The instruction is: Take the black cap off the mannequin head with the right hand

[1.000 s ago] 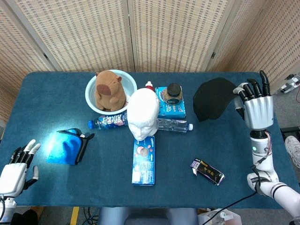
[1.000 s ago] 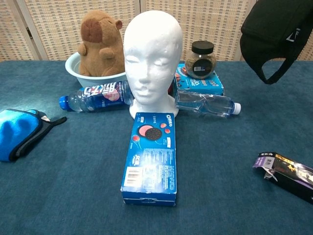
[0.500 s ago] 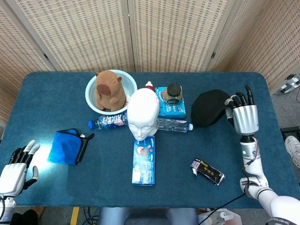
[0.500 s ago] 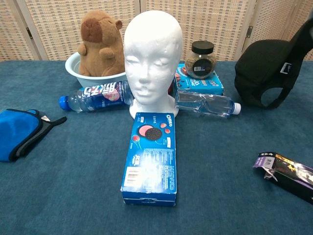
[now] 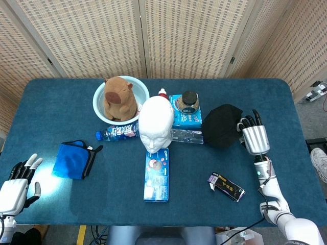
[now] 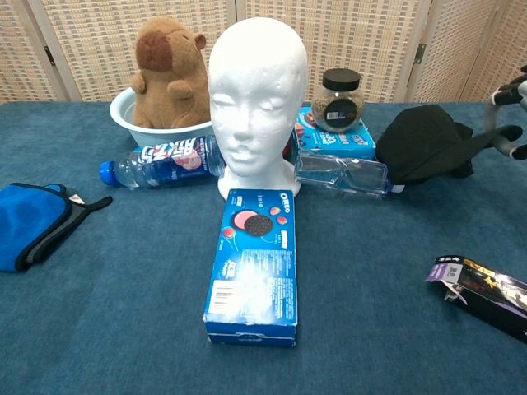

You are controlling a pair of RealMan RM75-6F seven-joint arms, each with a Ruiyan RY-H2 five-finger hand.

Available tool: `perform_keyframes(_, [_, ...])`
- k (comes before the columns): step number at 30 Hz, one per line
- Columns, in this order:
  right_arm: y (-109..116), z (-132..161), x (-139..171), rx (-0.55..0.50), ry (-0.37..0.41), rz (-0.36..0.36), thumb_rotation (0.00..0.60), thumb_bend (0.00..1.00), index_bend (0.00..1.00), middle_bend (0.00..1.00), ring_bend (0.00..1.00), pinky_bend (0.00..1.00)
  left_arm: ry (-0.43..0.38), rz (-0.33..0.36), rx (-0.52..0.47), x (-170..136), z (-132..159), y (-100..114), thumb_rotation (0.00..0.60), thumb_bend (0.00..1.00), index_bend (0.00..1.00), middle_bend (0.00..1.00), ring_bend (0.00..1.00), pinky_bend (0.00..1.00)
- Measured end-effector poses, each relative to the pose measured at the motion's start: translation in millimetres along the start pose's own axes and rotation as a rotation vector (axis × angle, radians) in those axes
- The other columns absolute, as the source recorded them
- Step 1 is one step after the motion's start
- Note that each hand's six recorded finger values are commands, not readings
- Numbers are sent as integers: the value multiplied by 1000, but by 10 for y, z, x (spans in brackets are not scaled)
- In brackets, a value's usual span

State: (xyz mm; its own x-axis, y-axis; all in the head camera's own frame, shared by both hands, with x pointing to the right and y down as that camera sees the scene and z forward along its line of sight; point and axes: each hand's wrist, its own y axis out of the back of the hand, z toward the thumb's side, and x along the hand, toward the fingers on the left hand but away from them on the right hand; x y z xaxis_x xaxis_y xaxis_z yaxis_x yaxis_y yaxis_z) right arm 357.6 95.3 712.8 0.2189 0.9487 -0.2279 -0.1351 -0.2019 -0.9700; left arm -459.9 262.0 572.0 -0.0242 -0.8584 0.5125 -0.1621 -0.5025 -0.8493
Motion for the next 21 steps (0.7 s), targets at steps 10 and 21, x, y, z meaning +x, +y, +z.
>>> perform_keyframes(10, [-64,-94,101,61,-48,161,600,0,90,62,0,3,4,1,-2,-18,-18,16,600,622,0,0,0,0])
perform_keyframes(21, [270,-265,457,96,-70,290,600,0,0,0,0,0,3,6,-2,-35,-20,53,600,622,0,0,0,0])
